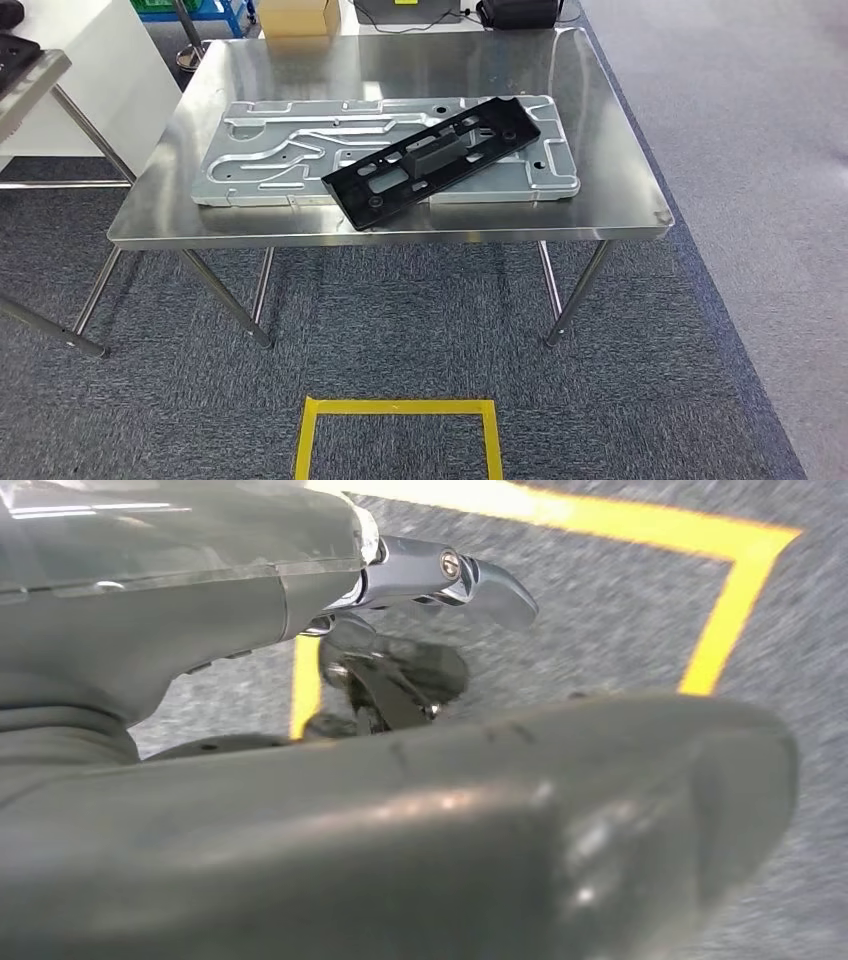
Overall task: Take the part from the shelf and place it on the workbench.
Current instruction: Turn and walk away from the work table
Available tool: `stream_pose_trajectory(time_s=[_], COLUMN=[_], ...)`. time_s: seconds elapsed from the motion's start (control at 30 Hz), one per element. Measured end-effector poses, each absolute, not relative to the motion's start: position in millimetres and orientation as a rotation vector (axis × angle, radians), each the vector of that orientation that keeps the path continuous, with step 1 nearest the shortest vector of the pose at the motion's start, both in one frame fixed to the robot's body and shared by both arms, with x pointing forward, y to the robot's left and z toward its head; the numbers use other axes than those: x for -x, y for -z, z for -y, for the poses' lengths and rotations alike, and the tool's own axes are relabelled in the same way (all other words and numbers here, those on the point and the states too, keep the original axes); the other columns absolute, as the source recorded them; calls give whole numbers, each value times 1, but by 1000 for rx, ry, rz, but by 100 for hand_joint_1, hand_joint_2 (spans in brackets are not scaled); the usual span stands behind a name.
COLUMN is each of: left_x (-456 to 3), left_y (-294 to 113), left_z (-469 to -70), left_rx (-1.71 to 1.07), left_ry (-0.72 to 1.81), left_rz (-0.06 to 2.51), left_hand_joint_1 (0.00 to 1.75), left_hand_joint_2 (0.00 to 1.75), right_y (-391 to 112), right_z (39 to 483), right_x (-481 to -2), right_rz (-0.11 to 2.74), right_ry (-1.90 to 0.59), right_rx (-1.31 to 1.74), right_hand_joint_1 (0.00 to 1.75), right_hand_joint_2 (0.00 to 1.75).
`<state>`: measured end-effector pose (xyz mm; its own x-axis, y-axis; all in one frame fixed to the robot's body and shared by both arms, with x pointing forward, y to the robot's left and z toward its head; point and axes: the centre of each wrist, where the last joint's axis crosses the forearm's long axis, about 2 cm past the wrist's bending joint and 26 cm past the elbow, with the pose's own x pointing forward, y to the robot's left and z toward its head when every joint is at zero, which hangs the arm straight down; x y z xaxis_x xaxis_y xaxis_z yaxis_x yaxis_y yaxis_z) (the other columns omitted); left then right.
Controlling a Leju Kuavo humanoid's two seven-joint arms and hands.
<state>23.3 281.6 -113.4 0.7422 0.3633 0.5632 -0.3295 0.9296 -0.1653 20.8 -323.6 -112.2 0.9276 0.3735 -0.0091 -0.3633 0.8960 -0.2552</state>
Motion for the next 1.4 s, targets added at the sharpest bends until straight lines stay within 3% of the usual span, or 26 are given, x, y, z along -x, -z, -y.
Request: stream_pose_trajectory(time_s=[0.17,0.53,1.4], left_x=[-38,-38,-42], left_y=[112,112,112], left_z=[-277,-298,-297], left_rx=[50,19,29], left_ry=[-337,-273,-286], left_rz=[637,658,650], left_hand_joint_1=[0,0,0], left_hand_joint_2=[0,0,0], right_y=[111,112,111], right_z=[329,307,303], right_x=[-35,-42,-46], right_rz=[177,105,88], right_ry=[-375,-209,-273], right_rx=[184,121,74], right_hand_joint_1=[0,0,0], right_hand_joint_2=[0,0,0])
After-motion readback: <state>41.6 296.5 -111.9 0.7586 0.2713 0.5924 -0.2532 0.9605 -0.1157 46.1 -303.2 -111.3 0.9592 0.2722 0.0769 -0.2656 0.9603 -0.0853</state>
